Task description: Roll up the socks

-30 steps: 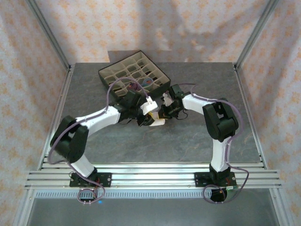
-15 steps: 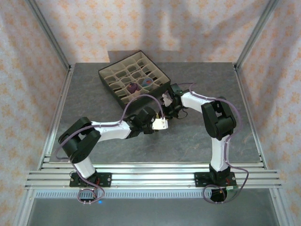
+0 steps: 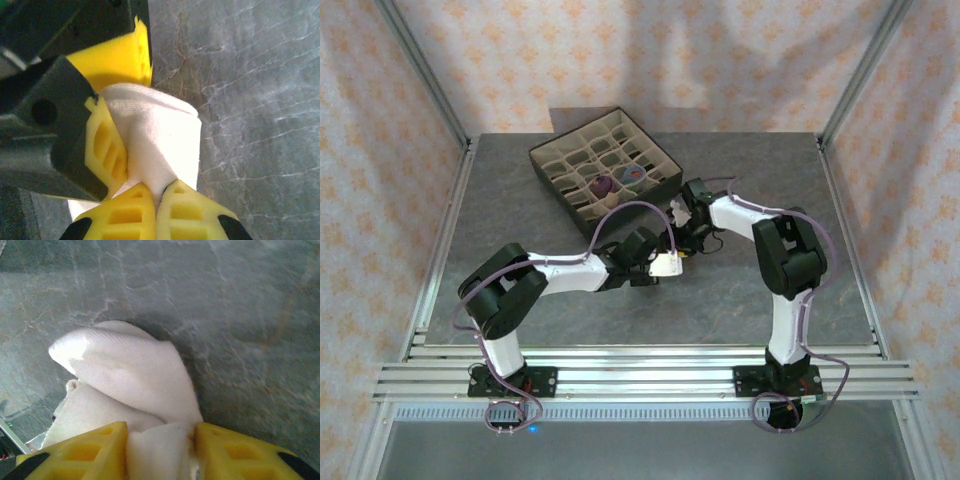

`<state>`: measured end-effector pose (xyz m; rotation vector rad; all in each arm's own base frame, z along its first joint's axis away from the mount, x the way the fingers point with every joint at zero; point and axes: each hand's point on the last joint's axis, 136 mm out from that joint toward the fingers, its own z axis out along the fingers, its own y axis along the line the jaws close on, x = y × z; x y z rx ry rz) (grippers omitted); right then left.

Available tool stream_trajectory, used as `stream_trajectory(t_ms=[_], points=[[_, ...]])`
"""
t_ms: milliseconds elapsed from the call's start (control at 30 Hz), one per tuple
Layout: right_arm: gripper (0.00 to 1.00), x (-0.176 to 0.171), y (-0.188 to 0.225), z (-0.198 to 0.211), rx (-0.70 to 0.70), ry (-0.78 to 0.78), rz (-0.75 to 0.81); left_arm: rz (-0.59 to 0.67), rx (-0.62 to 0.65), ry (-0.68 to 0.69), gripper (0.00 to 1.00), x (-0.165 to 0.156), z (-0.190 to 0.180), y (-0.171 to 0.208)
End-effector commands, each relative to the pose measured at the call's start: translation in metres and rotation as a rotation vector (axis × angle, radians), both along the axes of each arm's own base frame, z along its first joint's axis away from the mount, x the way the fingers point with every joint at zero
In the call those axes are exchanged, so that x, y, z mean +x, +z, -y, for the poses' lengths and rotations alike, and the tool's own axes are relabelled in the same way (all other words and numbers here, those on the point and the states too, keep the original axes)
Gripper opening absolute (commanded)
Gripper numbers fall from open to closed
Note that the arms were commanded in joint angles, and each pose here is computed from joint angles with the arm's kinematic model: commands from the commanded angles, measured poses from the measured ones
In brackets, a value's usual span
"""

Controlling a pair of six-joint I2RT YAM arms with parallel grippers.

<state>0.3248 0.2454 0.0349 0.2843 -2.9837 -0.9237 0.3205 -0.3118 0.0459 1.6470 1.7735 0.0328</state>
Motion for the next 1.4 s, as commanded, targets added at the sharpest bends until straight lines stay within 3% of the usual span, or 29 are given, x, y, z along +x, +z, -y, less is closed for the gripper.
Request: stream_trajectory(t_ms=[0,367,700,1000,1367], points=[[0.43,-0.021,0.009,0.014,-0.013,-0.022,-0.054,-0.166,-0.016,0.046,0.00,-0.012,-0.007,-0.018],[0.48,-0.019,0.062,0.019,0.183,-0.074,0.071,-0.627,-0.310,0.214,0.00,-0.001,-0.019,-0.017],[0.48,0.021,0.049,0.020,0.184,-0.185,0.209,-0.930,-0.459,0.399,0.00,0.023,-0.030,-0.023],[0.48,0.048,0.028,0.009,0.195,-0.195,0.239,-1.049,-0.461,0.460,0.00,0.028,-0.031,-0.032],[0.47,0.038,0.006,-0.022,0.245,-0.118,0.184,-1.084,-0.452,0.467,0.00,0.019,-0.030,-0.039]])
